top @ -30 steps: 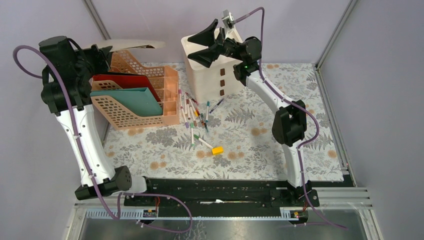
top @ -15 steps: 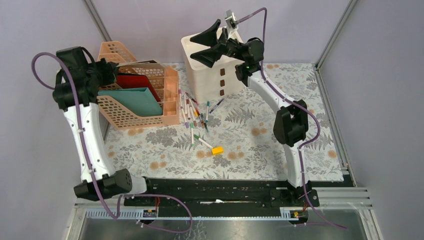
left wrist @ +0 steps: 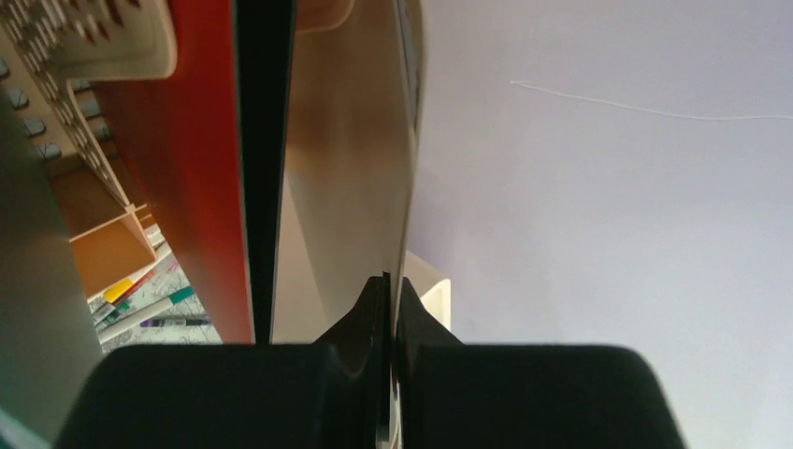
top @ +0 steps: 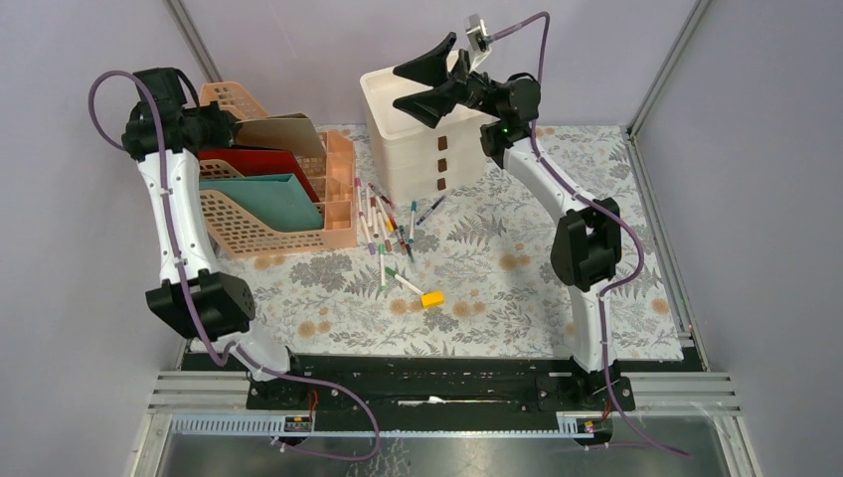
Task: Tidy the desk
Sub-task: Place the folder in the storage box.
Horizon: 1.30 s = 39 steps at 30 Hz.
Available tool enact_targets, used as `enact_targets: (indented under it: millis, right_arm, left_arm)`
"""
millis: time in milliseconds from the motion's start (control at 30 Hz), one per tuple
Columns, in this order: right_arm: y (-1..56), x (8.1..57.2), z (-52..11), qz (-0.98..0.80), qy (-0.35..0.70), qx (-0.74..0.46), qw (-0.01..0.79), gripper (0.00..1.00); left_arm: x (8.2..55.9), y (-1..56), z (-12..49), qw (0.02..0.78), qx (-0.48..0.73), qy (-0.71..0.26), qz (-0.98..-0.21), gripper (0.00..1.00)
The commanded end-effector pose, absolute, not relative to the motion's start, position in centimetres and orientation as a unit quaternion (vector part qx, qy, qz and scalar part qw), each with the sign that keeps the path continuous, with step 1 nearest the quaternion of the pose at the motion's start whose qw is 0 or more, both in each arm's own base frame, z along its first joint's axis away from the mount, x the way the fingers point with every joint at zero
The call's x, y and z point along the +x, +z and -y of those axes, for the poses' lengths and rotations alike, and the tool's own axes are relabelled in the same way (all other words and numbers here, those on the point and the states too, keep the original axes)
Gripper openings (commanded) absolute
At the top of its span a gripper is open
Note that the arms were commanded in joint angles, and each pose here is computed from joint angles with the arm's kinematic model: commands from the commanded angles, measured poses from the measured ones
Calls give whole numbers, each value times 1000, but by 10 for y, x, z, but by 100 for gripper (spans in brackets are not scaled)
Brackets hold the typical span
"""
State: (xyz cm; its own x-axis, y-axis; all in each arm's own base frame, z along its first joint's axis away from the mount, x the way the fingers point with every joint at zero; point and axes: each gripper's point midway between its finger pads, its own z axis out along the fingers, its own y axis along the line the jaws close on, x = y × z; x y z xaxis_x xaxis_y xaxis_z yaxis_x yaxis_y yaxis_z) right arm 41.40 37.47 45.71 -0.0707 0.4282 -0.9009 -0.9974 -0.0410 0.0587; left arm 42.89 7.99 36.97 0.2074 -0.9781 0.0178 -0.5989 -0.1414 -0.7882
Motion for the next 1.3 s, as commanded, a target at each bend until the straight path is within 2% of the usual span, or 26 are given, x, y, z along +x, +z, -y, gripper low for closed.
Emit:
enact_targets:
  millis: [0,133,233,633,933,1267]
  right_arm:
    - [495,391,-358,-343,613,-381,601,100]
    - [495,391,-358,-344,613,-380,602,99]
    - [495,392,-357,-344,612,-380,602,100]
    - [495,394,-356,-345,614,-374,604,99]
    - [496,392,-355,-343,618,-371,602,99]
    - [494,391,-355,-344,619,-370,602,99]
  left_arm:
    - [440,389,-97,372,-690,-277,-556,0]
    - [449,385,-100,363,-693,-276,-558,0]
    - [448,418,-101,395,-679,-295,-545,0]
    - [389,462,-89,420,-665,-324,-526,0]
    - [374,434,-83,393,-673,-303,-549,0]
    - [406,388,-99,362,-683,-265,-576,0]
